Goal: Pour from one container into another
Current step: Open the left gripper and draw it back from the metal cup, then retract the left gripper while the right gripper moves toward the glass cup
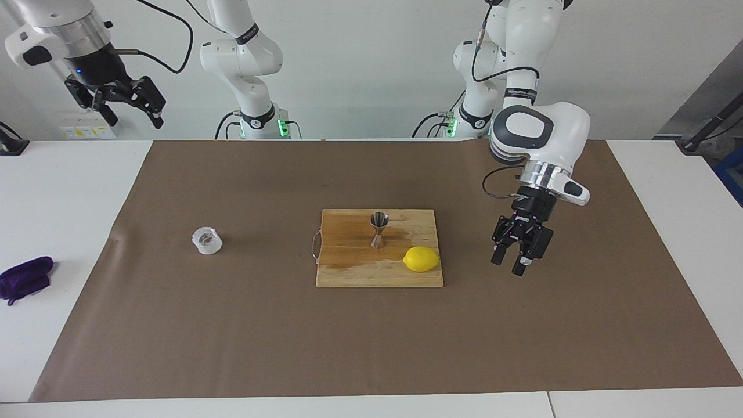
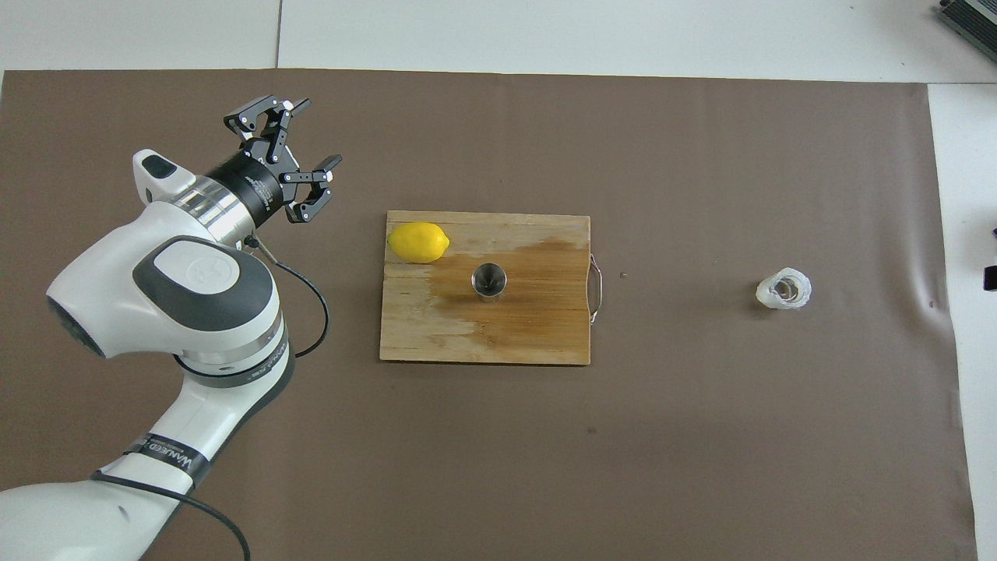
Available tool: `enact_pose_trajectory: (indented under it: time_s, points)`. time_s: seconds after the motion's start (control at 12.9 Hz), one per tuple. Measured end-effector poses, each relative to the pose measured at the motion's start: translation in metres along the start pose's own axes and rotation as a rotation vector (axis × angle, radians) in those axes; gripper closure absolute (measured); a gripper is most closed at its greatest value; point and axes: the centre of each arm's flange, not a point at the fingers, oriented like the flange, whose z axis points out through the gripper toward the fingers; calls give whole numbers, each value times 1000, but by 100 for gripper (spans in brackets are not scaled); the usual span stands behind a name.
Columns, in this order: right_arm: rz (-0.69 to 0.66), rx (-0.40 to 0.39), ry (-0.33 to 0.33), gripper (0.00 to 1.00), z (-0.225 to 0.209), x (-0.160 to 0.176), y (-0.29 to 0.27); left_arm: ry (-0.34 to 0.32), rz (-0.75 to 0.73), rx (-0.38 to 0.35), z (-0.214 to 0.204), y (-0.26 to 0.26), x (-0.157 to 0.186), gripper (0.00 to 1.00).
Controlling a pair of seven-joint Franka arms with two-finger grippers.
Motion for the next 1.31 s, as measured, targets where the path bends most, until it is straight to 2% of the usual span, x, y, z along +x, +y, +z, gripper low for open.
enact_pose_trajectory:
  time_s: [0.15,0.39,0.62,0.7,1.01,1.16,1.31]
  points:
    - [-167,69,42,0,24,-3,27,-23,172,115,-7,9,23,20]
    - [-398,192,123,0,63,2,32,-59,384,297,-27,29,50,20]
    - [-623,338,246,0,104,0,51,-24,661,534,-42,44,53,20]
    - [-688,374,288,0,119,-1,66,-16,720,589,-44,46,53,20]
    - [-937,467,434,0,197,9,109,-118,930,738,-59,54,61,20]
    - [-1007,500,476,0,237,17,115,-155,1008,818,-74,63,66,19]
    - [-1073,534,547,0,266,24,113,-206,1077,870,-86,71,62,20]
